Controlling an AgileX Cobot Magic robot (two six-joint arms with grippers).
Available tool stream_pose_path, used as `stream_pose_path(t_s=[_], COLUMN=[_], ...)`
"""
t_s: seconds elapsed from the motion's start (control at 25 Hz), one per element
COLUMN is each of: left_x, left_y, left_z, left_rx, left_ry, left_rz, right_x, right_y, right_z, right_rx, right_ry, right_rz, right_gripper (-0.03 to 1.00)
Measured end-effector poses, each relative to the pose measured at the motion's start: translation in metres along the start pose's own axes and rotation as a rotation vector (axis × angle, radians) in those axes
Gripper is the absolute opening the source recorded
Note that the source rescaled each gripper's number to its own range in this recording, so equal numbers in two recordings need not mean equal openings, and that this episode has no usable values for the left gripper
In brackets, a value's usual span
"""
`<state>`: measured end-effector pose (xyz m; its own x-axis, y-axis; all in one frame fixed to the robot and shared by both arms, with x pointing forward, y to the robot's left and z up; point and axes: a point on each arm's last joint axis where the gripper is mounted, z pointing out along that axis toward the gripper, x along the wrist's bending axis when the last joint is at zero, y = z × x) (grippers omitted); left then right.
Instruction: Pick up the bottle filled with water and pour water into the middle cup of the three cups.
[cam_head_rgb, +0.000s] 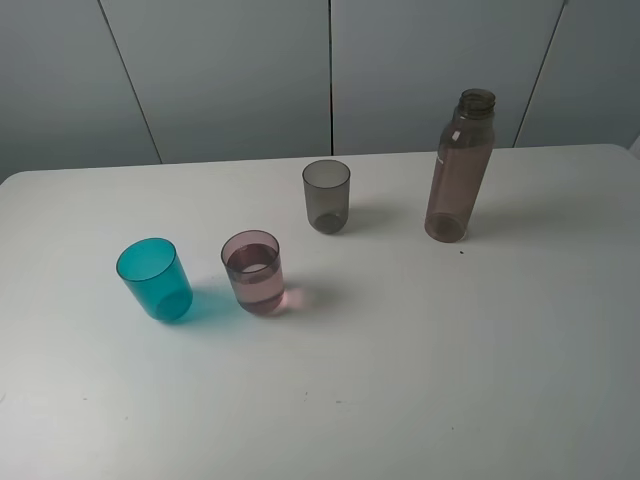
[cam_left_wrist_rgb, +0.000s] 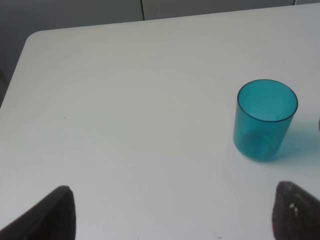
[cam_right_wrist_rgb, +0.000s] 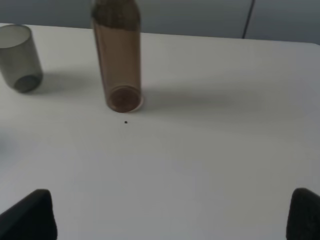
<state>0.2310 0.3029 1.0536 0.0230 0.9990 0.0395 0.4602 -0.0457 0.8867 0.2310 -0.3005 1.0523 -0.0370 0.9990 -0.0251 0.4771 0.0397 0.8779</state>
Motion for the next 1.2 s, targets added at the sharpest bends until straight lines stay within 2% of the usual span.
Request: stream_pose_path(t_s=[0.12, 0.24, 0.76, 1.2], left_x=[0.0, 0.0, 0.0, 0.0], left_y=[0.0, 0.0, 0.0, 0.0], left_z=[0.0, 0.0, 0.0, 0.0], left_rx=[0.0, 0.0, 0.0, 0.0], left_ry=[0.0, 0.0, 0.0, 0.0], left_rz=[0.0, 0.0, 0.0, 0.0], right_x=[0.0001, 0.0001, 0.0047, 0.0047], right_y=[0.0, 0.0, 0.0003, 0.0003], right_z=[0.0, 0.0, 0.0001, 0.0001], right_rx=[0.002, 0.002, 0.0, 0.0], right_ry=[-0.052, -0.064, -0.013, -0.013], right_rz=[0.025, 0.029, 0.009, 0.015], right_gripper=[1.0, 1.0, 1.0, 1.0])
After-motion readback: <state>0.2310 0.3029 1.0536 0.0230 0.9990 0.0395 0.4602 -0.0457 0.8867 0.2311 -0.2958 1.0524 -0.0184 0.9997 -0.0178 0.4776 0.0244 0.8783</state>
